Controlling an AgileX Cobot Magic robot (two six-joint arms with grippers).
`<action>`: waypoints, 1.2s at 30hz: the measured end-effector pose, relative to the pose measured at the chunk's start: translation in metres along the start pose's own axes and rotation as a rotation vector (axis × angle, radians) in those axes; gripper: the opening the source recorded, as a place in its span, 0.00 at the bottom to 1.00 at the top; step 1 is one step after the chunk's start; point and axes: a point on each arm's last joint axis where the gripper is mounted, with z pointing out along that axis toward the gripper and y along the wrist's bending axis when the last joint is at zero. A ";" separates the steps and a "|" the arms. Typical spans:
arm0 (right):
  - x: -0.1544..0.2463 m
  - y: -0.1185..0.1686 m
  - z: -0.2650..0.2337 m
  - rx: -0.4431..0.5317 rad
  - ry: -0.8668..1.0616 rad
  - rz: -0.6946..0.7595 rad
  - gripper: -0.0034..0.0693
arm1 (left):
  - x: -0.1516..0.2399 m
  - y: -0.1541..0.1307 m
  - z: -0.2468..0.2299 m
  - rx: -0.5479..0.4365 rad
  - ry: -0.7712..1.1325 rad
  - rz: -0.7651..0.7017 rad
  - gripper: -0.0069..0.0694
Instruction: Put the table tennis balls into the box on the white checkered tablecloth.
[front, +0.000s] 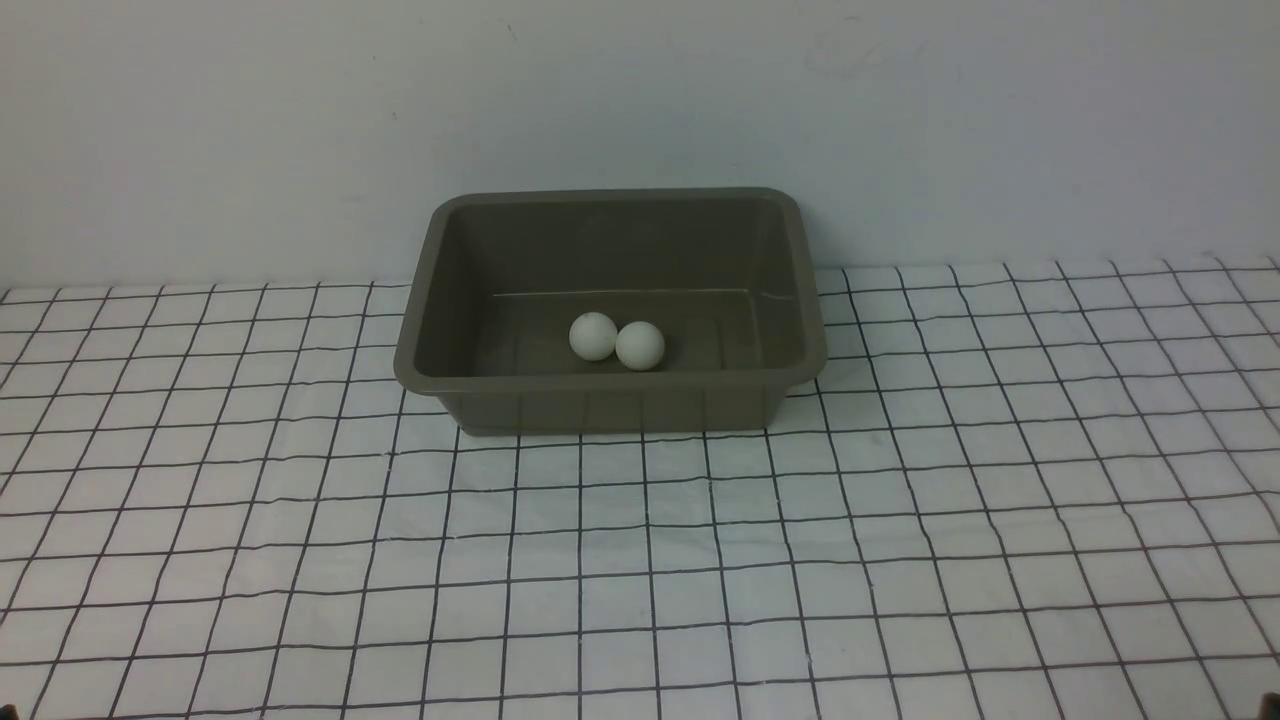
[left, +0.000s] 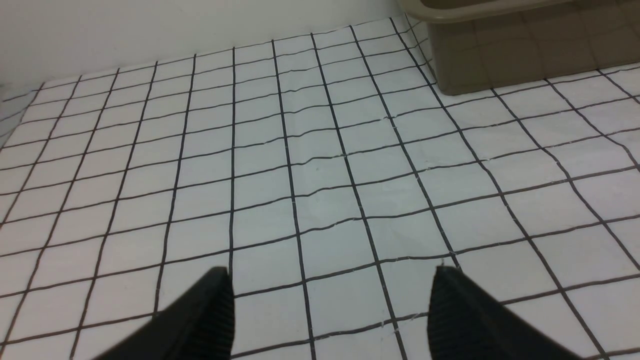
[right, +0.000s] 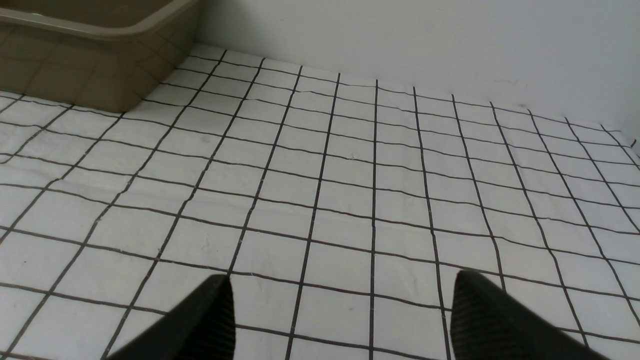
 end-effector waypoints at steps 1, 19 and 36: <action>0.000 0.000 0.000 0.000 0.000 0.000 0.77 | 0.000 0.000 0.000 0.000 0.000 0.000 0.70; 0.000 -0.004 0.000 0.037 0.002 0.029 0.77 | 0.000 0.000 0.000 0.000 0.000 0.000 0.70; 0.000 -0.004 0.000 0.041 0.001 0.033 0.77 | 0.000 0.000 0.000 0.000 0.000 0.000 0.70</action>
